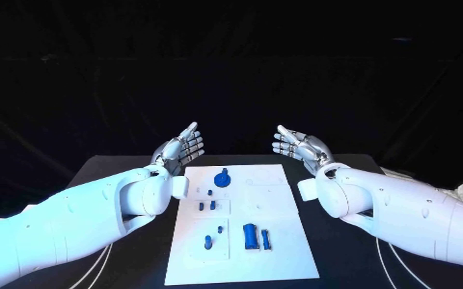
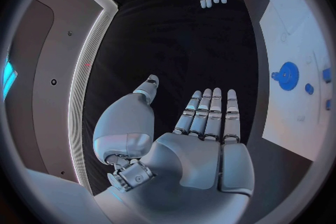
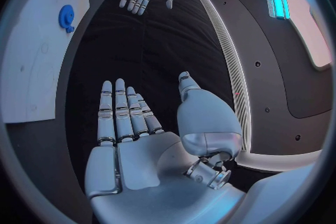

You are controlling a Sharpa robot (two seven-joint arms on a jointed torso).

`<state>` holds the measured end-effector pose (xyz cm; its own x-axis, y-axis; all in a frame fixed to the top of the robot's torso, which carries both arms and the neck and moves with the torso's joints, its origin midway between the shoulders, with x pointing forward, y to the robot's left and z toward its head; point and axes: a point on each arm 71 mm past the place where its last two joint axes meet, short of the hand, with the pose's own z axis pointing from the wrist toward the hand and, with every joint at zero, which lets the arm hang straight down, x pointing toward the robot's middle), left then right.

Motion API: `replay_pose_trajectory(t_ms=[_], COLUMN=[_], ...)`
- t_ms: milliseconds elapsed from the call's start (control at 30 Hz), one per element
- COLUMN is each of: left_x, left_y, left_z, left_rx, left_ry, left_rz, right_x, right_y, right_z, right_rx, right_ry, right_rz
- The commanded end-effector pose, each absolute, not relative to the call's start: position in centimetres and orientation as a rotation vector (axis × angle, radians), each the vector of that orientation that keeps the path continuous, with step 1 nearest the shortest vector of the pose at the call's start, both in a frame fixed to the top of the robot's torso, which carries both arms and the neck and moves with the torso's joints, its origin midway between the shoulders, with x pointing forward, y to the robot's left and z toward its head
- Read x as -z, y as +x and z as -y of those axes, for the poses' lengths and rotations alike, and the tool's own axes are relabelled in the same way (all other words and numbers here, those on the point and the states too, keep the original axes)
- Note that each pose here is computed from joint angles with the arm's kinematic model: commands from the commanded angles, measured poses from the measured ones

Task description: Assemble the parts on the task board

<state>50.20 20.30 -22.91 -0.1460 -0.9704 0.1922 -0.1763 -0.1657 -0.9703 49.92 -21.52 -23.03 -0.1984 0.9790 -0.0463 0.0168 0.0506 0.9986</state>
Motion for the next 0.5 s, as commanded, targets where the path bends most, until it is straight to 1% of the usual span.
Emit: replay_pose_trajectory(t_ms=[33, 100, 300, 500], left_x=[22.5, 22.5, 22.4, 22.4], left_y=[48.7, 48.0, 46.4, 46.2], left_z=[-20.2, -19.9, -19.3, -19.2], left_rx=[1.275, 1.26, 1.233, 1.229], left_ry=[-1.271, -1.252, -1.215, -1.209], left_rz=[-1.26, -1.248, -1.222, -1.218], right_x=[22.7, 22.6, 22.4, 22.4], right_y=[48.5, 47.7, 46.3, 46.2], right_z=[20.9, 20.3, 19.3, 19.2], right_rx=[-1.243, -1.239, -1.23, -1.229], right_ry=[1.158, 1.175, 1.205, 1.209], right_rz=[-1.258, -1.243, -1.22, -1.218])
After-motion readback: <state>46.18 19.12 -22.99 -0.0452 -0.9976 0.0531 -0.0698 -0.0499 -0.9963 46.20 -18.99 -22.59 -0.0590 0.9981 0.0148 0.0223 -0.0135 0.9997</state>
